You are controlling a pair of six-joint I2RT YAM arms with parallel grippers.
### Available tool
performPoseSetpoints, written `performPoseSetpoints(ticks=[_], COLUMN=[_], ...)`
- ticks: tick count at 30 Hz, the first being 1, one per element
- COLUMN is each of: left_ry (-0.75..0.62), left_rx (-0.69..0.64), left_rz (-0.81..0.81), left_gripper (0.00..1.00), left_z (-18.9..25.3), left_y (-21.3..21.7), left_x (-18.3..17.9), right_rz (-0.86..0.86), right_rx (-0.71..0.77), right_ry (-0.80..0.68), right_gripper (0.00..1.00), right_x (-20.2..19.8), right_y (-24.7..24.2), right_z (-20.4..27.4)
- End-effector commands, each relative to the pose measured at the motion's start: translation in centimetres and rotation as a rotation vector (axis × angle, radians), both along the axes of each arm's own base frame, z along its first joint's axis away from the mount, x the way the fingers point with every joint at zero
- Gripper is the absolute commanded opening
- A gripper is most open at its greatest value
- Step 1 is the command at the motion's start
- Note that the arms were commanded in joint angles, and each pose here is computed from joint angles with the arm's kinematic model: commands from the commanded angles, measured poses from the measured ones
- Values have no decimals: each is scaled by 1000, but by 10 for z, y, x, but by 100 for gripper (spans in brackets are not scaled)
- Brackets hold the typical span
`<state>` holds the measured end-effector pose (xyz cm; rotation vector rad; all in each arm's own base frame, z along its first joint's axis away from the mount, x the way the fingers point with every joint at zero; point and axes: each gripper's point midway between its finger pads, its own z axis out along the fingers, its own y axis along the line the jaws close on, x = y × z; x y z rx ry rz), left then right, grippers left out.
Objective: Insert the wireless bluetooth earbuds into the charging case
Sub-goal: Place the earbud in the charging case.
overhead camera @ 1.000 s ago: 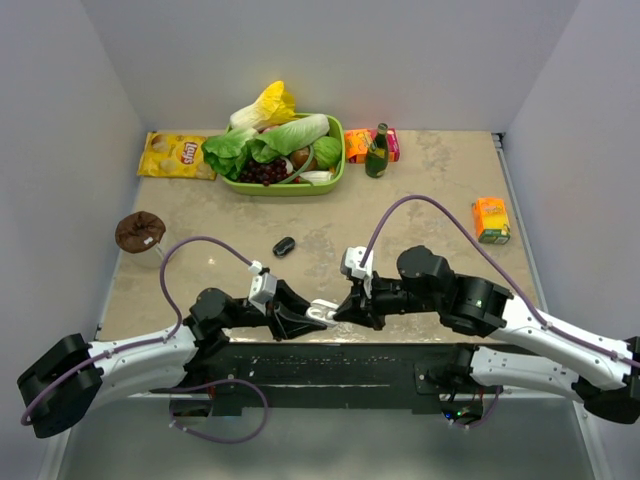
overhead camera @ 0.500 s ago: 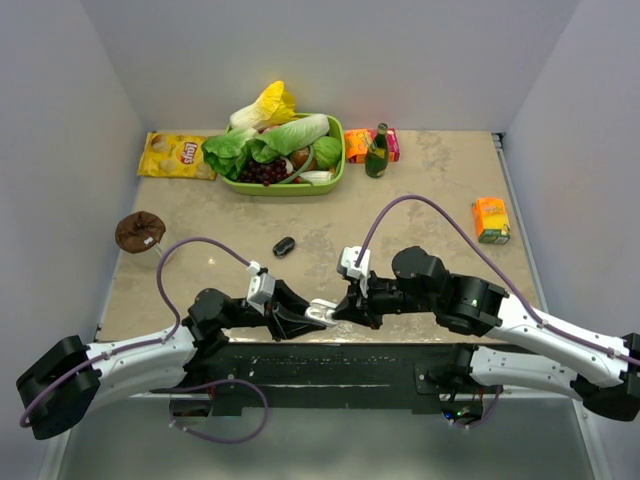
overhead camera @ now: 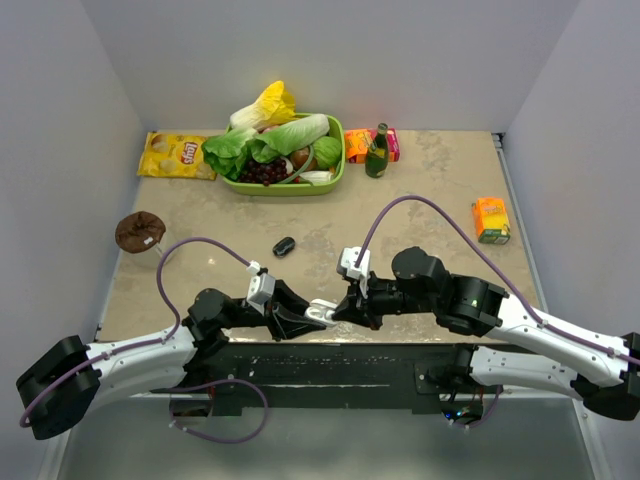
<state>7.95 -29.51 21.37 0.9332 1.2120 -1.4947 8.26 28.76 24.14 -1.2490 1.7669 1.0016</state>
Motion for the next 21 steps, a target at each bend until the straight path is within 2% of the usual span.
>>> performPoseSetpoints(ticks=[1,19,21], left_ry=[-63,-77,-77], left_rx=[-91,-103,-101], left_rz=[-4,6,6], left_gripper=[0,0,0], left_z=[32,39,38], left_y=[0,2,2], left_x=[0,0,0], right_rz=[-14,-44,-61], right_rx=[-12,-27,-16], right_ry=[0,11,7], right_gripper=[0,0,9], right_x=[0,4,6], right_y=[-1,1,1], right_z=[-4,-8,-4])
